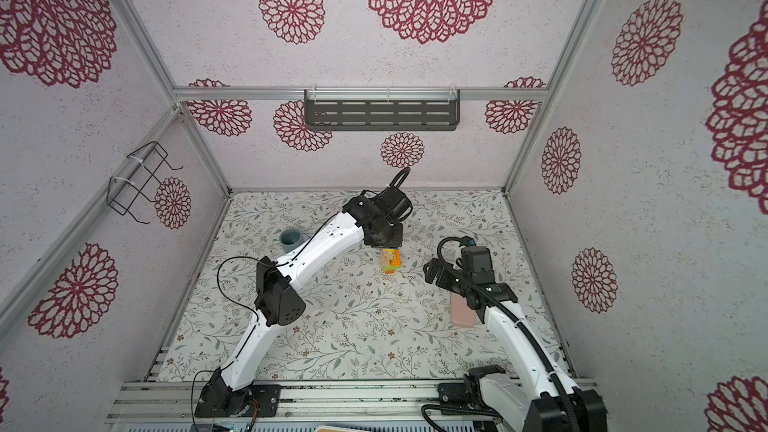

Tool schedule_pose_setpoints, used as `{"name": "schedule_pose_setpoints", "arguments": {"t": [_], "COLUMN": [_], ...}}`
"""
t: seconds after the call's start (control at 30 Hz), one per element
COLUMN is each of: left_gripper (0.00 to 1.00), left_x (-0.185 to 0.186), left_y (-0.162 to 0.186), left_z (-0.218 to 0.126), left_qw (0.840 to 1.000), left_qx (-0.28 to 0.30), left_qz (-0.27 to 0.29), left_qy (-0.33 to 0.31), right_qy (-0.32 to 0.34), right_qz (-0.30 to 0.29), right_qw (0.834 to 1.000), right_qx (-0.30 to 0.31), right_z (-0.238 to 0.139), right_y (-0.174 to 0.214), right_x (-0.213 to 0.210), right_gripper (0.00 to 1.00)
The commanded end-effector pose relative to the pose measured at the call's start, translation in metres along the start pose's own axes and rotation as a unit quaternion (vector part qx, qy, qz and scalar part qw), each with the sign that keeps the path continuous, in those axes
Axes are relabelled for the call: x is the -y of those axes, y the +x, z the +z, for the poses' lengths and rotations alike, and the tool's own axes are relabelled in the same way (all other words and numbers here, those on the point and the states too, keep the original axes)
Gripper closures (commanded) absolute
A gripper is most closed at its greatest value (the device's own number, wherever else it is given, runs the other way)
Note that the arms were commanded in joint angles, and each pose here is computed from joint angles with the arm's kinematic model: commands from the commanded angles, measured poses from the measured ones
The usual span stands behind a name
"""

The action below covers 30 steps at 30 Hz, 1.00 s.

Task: Build the wood block tower
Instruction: 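Lower the yellow triangle onto the stack top with the left gripper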

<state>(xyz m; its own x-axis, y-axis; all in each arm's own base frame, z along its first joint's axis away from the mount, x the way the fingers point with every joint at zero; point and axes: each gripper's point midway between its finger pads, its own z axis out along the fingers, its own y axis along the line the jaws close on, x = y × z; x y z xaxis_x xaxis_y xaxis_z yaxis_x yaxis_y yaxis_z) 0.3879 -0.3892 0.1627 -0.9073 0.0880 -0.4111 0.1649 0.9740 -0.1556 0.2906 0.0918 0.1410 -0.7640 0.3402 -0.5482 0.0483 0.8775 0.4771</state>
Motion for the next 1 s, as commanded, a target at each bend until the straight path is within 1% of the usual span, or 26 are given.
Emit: {"name": "schedule_pose_setpoints", "arguments": {"t": [0.0,0.5,0.97], "left_gripper": [0.7,0.7,0.7], "left_x": [-0.001,-0.008,-0.013], "left_y": [-0.001,-0.001,-0.006], "left_z": [0.003,0.014,0.015], "left_qw": [1.0,1.0,1.0], "left_qx": [0.003,-0.003,0.0], "left_qz": [0.003,0.005,0.0], "left_qy": [-0.008,-0.018,-0.019], "right_qy": [-0.009,-0.01,-0.009], "right_qz": [-0.001,0.002,0.001], "right_qw": [1.0,1.0,1.0], "right_qx": [0.008,0.0,-0.004], "right_z": [-0.001,0.003,0.006], "right_y": [-0.005,-0.001,0.001], "right_x": [-0.003,0.0,0.002], "right_gripper": [0.01,0.01,0.01]}}
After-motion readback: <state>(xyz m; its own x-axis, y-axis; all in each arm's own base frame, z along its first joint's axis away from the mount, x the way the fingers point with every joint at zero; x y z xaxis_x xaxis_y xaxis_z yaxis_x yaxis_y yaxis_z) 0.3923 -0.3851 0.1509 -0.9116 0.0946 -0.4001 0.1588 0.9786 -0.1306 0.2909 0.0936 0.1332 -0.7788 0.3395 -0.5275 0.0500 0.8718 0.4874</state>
